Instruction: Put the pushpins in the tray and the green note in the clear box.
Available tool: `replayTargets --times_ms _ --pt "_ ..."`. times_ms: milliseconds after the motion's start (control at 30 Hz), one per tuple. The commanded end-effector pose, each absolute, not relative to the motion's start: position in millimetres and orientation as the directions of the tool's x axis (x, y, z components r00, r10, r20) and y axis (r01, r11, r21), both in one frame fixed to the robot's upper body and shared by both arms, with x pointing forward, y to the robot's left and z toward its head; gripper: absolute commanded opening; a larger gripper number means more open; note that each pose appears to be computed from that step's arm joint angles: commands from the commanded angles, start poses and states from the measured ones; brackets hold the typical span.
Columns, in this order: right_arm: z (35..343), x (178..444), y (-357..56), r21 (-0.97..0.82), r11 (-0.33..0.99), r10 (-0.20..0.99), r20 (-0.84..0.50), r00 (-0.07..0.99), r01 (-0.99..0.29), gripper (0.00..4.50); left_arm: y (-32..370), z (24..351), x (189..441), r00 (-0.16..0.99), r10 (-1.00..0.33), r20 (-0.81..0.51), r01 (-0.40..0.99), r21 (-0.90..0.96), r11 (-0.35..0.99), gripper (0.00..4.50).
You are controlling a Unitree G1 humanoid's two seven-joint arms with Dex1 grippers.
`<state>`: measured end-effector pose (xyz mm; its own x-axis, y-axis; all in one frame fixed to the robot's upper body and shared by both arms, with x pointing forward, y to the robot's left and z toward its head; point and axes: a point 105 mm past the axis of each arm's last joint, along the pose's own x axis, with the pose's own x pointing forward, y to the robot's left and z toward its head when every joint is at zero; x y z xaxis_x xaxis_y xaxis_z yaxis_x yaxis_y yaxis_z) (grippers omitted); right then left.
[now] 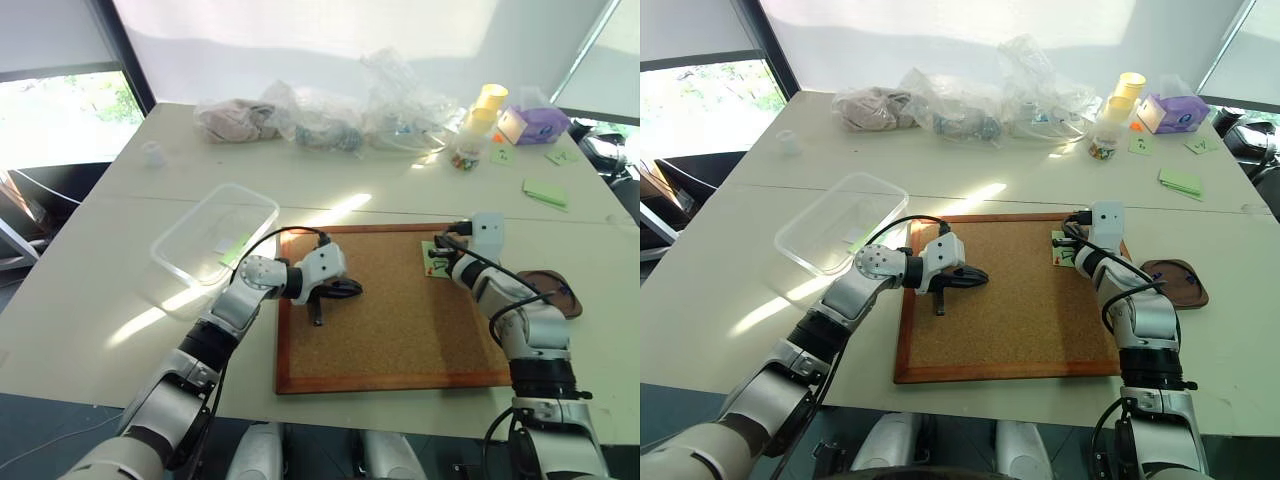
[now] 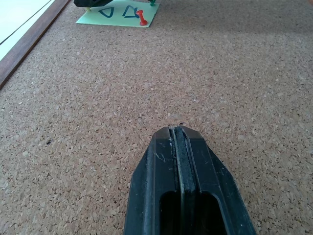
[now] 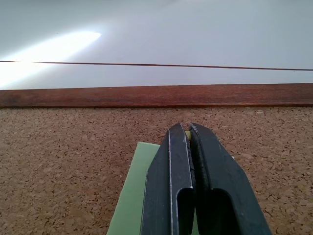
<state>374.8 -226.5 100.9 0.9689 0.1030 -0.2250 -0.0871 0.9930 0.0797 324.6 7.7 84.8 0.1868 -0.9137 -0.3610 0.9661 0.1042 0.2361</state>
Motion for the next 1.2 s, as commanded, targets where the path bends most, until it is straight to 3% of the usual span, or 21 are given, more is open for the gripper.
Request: replayTargets --times_ms 33,533,1033,1200 --pt "115.0 374.9 -228.1 0.087 0.993 0.097 -0.17 0.981 -0.084 0.05 8.1 71.4 320.7 0.174 -0.897 -0.407 0.973 0.213 0.092 0.0" --pt "138.5 367.1 -230.0 0.075 0.996 0.052 0.012 0.999 -0.052 0.05 6.0 66.7 316.4 0.14 -0.895 -0.424 0.981 0.179 0.069 0.0" --pt "139.0 366.4 -234.7 0.054 0.998 0.027 0.037 0.999 -0.029 0.05 6.7 64.3 312.8 0.135 -0.892 -0.431 0.984 0.165 0.069 0.0" --pt "158.4 348.9 -263.2 0.069 0.993 -0.105 0.133 0.986 0.097 0.05 6.8 65.3 312.1 0.134 -0.894 -0.429 0.983 0.169 0.066 0.0"
